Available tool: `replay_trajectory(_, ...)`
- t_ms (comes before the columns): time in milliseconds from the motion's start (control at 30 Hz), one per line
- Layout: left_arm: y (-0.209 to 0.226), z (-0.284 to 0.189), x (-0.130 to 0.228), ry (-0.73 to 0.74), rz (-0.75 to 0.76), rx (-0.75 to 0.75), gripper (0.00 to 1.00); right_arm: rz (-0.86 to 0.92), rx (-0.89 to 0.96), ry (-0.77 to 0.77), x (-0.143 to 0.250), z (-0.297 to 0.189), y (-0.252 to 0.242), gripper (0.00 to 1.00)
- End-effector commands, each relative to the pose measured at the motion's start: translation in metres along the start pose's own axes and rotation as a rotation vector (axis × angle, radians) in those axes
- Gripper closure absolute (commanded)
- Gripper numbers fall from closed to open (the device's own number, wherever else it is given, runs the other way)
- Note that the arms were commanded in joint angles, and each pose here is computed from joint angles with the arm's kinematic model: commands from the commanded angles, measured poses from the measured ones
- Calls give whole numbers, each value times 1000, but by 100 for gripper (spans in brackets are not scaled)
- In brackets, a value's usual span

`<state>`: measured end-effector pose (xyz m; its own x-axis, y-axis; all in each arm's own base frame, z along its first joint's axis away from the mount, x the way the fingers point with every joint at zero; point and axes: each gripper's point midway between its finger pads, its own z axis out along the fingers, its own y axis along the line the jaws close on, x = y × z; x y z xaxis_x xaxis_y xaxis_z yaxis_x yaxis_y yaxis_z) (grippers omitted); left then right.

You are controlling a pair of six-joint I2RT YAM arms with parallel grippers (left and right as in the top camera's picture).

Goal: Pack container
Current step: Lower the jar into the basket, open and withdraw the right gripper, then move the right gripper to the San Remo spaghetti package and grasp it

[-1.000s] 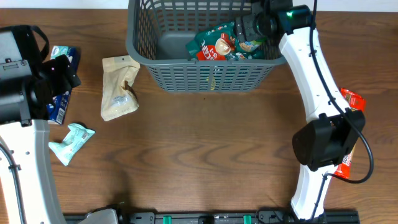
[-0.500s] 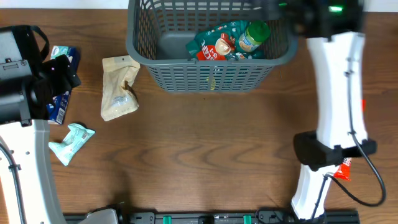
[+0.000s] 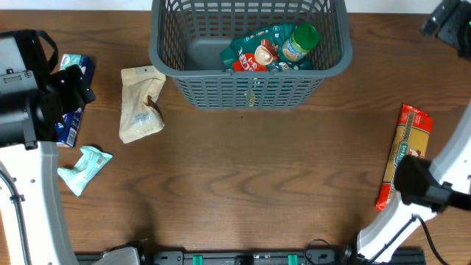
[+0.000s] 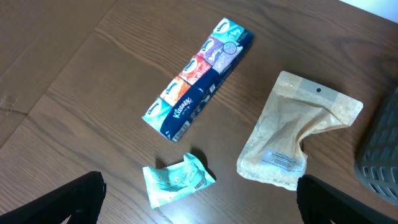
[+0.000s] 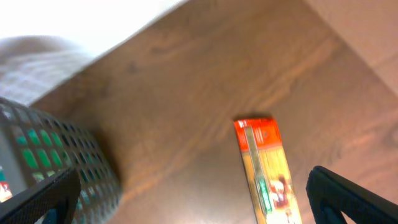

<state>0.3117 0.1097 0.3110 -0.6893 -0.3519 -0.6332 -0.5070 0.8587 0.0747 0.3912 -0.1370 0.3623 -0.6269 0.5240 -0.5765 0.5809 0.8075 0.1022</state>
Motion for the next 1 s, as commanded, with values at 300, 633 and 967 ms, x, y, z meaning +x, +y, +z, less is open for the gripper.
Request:
replay_trajectory(300,1,2,0,6,15,-3,1,87,206,142,116,-63,-103,1)
replay_trajectory(633,1,2,0,7,15,-3,1,-10,279,246,173,18,-151,1)
replay_trajectory(967,1,3,1,10,16,-4,1,2,167,383,198,133,-148,1)
